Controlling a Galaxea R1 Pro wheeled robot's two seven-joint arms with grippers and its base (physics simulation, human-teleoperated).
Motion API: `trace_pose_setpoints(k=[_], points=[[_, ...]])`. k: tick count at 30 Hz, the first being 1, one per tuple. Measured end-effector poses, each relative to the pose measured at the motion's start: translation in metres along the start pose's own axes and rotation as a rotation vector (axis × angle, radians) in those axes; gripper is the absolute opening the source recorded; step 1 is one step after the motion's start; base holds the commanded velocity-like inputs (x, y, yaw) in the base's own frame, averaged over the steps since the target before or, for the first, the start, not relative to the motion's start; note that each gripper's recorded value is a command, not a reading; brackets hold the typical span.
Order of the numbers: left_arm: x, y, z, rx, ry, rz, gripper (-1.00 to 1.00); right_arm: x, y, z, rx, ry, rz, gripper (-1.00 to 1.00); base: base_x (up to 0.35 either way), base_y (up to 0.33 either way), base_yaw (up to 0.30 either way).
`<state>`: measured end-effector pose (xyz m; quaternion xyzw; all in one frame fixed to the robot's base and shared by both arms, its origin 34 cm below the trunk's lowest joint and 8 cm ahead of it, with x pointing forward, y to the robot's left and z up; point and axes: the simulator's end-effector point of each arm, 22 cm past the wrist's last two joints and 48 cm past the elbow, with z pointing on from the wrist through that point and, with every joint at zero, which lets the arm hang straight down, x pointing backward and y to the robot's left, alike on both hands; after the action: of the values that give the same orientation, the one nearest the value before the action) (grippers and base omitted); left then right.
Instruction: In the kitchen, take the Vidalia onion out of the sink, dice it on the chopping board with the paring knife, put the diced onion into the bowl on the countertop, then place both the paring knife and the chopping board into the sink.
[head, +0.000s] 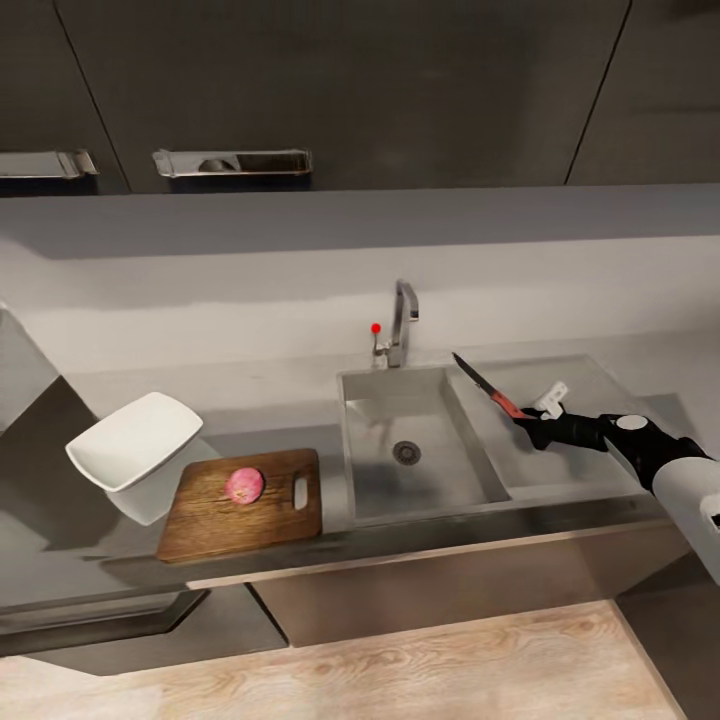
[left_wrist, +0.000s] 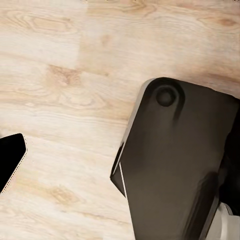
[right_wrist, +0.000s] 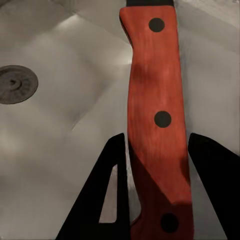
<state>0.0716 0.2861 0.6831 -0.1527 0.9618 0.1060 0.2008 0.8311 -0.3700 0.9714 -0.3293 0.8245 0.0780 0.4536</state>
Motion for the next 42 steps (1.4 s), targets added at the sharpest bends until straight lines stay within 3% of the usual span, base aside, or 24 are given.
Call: trace_pose_setpoints(k=[30,42], points=[[0.0,-0.0001,-0.0001,0.0,0.0,0.0,1.0,-0.0007,0.0013,0.0014,-0.003,-0.001,-0.002,-1.0,-0.019,0.297,0.0],[0.0,-0.0003,-0.0001,0.001,-0.001,0.001,1.0,-0.0013,0.002,0.0012,-0.005,-0.002,0.001,-1.0,-0.264,0.041,0.0]])
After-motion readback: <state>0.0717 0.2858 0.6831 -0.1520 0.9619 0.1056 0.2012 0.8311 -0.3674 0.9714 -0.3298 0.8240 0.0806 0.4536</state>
